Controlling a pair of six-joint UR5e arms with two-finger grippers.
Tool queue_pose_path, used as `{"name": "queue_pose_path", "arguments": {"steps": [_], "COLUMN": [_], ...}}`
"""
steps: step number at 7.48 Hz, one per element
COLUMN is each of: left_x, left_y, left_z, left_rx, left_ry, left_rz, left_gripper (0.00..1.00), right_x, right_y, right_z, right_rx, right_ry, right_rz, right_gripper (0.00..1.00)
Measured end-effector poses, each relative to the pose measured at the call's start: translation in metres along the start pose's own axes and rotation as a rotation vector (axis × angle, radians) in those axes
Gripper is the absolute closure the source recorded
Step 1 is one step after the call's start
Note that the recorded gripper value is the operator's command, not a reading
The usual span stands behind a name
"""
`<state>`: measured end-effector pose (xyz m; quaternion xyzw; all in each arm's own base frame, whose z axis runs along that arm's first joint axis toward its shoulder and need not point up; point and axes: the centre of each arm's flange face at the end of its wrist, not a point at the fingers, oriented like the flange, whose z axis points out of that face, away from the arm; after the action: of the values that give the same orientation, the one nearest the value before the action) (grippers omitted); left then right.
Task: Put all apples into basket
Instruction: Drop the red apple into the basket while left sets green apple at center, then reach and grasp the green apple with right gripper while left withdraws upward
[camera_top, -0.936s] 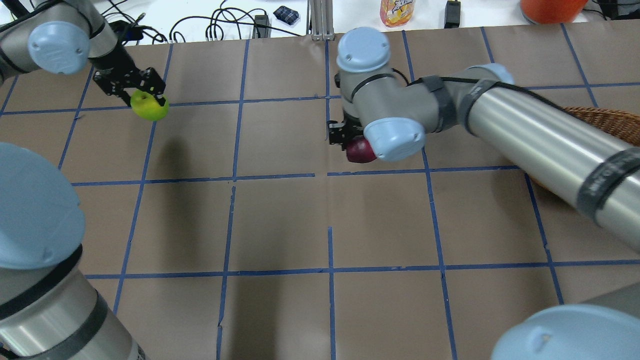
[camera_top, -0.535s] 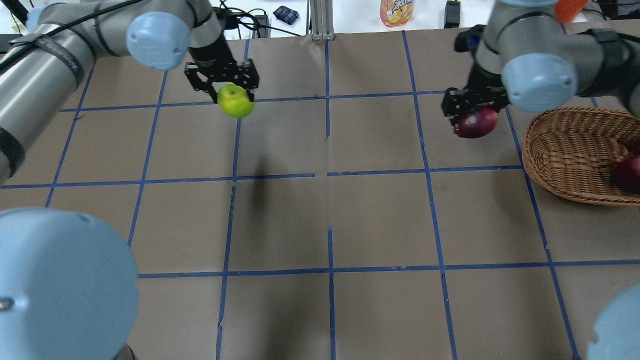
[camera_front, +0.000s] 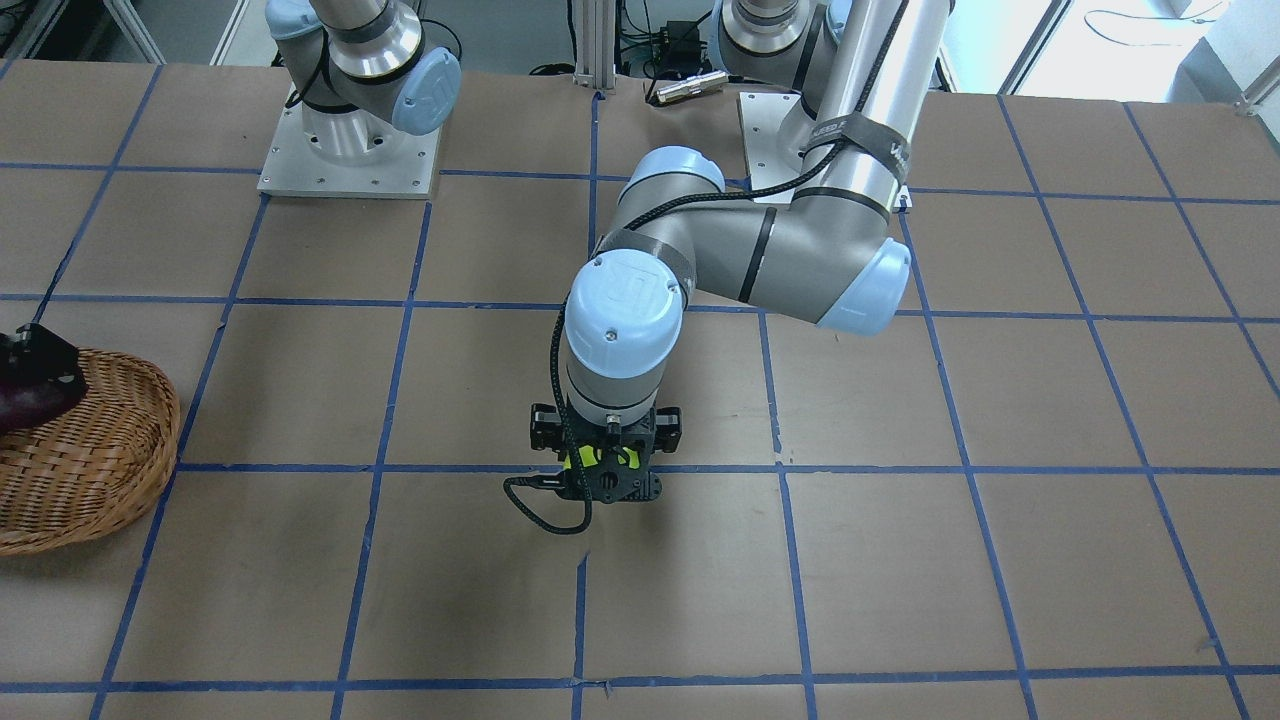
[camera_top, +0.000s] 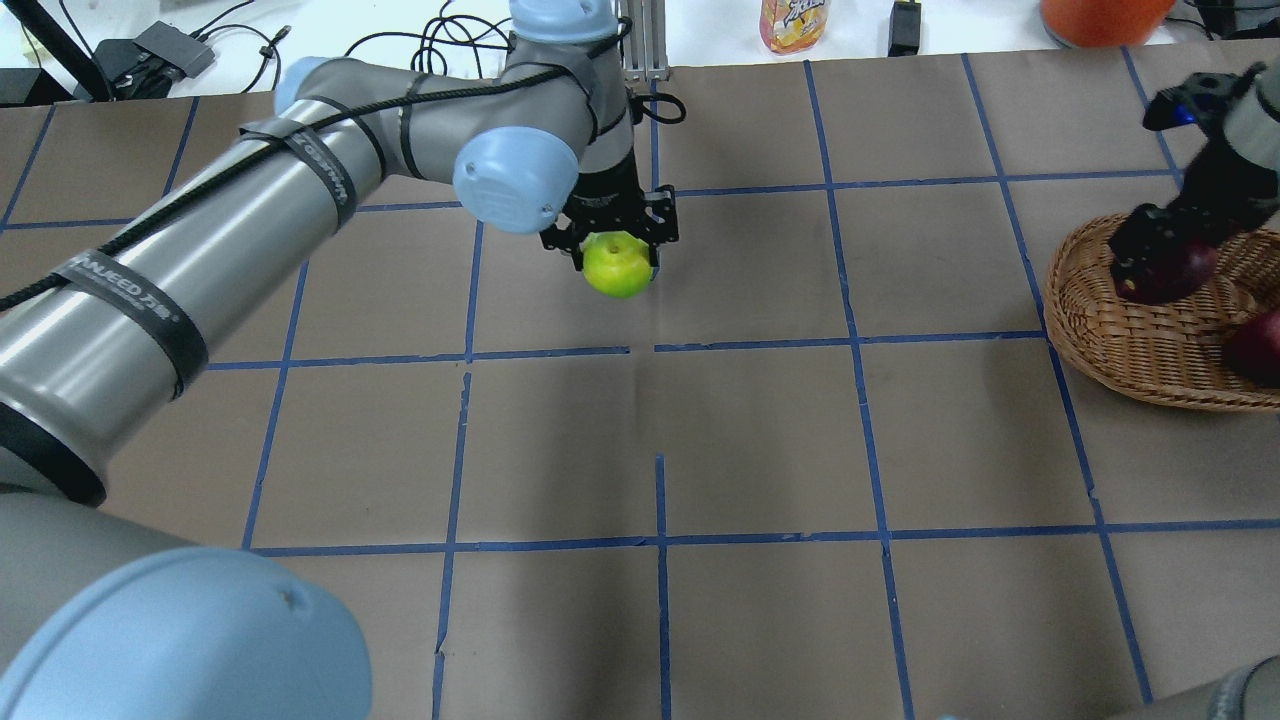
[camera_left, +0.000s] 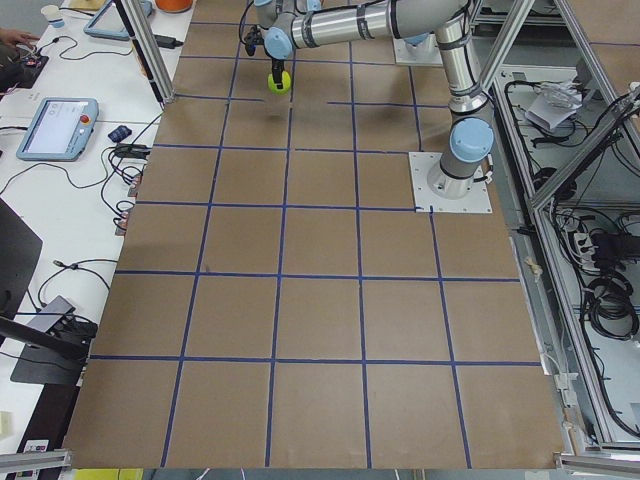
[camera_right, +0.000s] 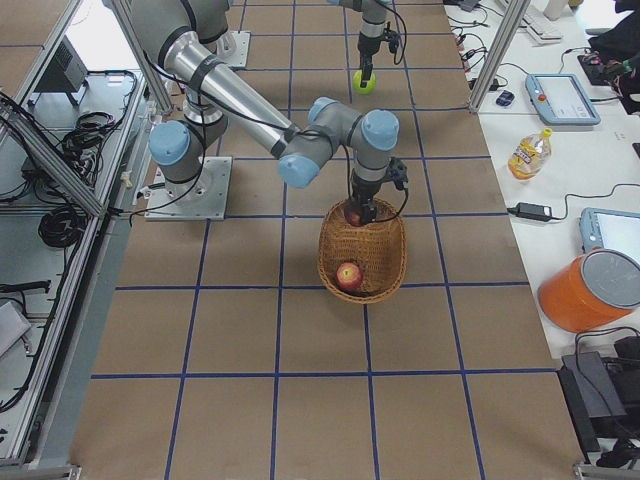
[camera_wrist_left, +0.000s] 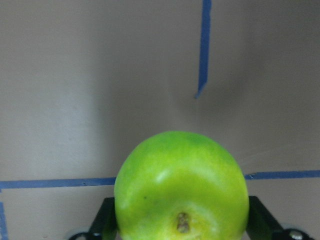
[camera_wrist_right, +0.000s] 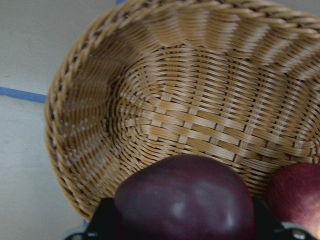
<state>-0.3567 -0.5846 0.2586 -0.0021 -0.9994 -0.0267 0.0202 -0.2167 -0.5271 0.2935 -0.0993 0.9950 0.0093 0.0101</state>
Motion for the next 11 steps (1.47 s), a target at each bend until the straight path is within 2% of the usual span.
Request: {"name": "queue_pose_path", "arguments": {"steps": [1, 2, 3, 4, 5, 6, 8, 9, 10, 11], "left_x": [0.003, 0.003, 0.001, -0.003, -0.015, -0.043, -0.164, -0.232, -0.271, -0.277], "left_y": [0.007, 0.014, 0.017, 0.018, 0.015, 0.006, -0.016, -0.016, -0.003, 0.020], "left_z": [0.022, 0.039, 0.047, 0.039, 0.007, -0.042, -0.158, -0.194, -0.225, -0.263], "left_rx": [0.029, 0.054, 0.071, 0.092, 0.108, 0.090, -0.024, -0.057, -0.053, -0.009], "left_ry": [0.009, 0.019, 0.029, 0.038, 0.043, 0.048, 0.068, 0.075, 0.052, 0.004], "left_rz": [0.003, 0.006, 0.004, 0.003, -0.011, -0.042, -0.059, -0.055, -0.056, -0.043], "left_gripper": [0.31, 0.00, 0.00, 0.00, 0.00, 0.00, 0.00, 0.00, 0.00, 0.00], "right_x": [0.024, 0.039, 0.046, 0.047, 0.047, 0.045, 0.021, -0.020, -0.075, -0.136], "right_y": [0.020, 0.030, 0.034, 0.036, 0.035, 0.035, 0.029, 0.013, -0.008, -0.030], "right_z": [0.009, 0.015, 0.017, 0.015, 0.012, 0.007, -0.014, -0.029, -0.041, -0.045], "right_rx": [0.035, 0.064, 0.080, 0.086, 0.090, 0.096, 0.100, 0.100, 0.098, 0.095], "right_ry": [0.002, 0.008, 0.012, 0.014, 0.016, 0.021, 0.026, 0.022, 0.010, -0.002], "right_rz": [-0.003, -0.009, -0.011, -0.007, -0.007, -0.009, -0.023, -0.030, -0.016, 0.014], "right_gripper": [0.12, 0.00, 0.00, 0.00, 0.00, 0.00, 0.00, 0.00, 0.00, 0.00]}}
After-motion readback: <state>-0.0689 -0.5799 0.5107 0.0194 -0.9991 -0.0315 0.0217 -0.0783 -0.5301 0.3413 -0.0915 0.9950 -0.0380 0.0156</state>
